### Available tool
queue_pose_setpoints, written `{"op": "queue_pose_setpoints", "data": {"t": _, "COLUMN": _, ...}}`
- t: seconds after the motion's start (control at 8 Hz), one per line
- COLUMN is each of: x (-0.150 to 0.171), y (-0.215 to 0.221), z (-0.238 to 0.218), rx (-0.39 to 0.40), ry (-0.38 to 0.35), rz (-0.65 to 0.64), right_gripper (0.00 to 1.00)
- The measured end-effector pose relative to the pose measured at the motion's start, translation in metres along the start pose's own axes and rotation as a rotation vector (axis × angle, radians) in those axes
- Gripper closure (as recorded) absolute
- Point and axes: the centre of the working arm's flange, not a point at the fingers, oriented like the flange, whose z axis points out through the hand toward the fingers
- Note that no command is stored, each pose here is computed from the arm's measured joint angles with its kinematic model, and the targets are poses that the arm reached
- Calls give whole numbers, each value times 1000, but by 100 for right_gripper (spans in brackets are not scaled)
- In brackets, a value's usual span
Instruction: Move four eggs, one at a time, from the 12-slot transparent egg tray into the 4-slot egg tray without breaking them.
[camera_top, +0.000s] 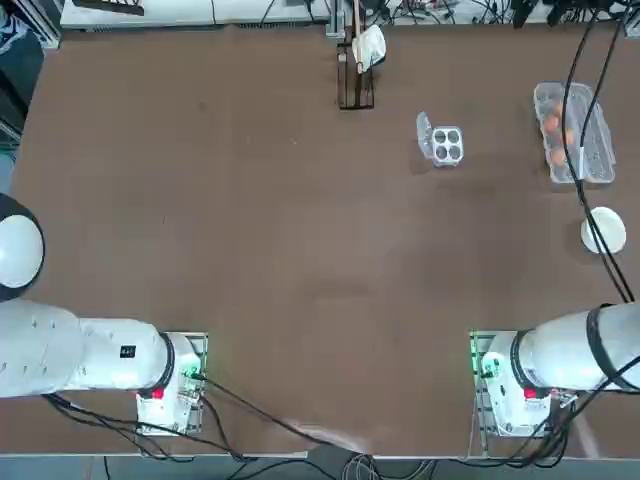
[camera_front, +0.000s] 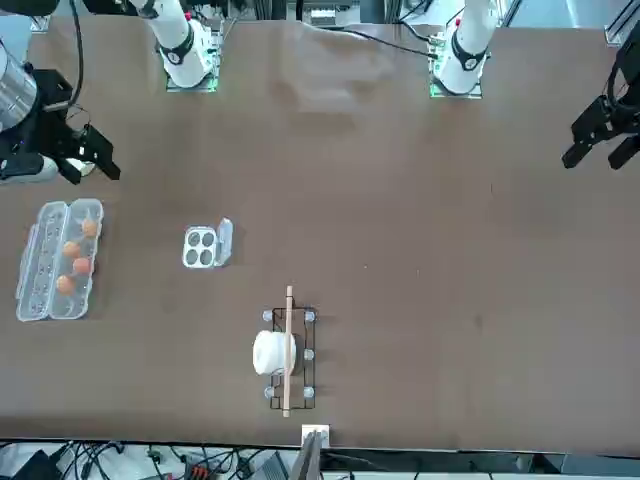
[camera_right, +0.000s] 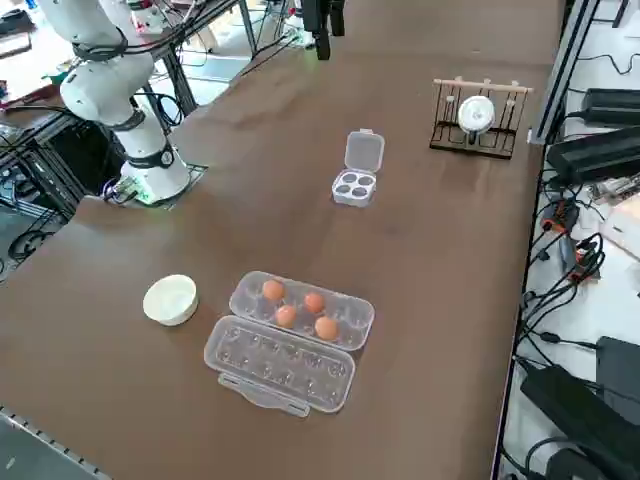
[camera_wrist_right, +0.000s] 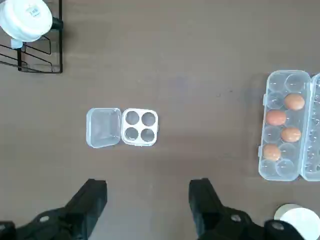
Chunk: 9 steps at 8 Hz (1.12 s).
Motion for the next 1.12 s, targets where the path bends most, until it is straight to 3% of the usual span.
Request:
{"op": "queue_pose_setpoints", "data": {"t": 0.38, "x": -1, "y": -6, "z": -1, "rx": 0, "ry": -1, "rz": 0, "right_gripper": 0}}
{"op": "queue_pose_setpoints", "data": {"t": 0.88, "x": -7, "y": -5, "z": 4, "rx": -4, "ry": -58, "rz": 2, "right_gripper": 0}}
{"op": "queue_pose_setpoints", "data": {"t": 1.12, "x": -7, "y": -2, "z": 4, "rx": -42, "ry": -59, "rz": -18, "right_gripper": 0}}
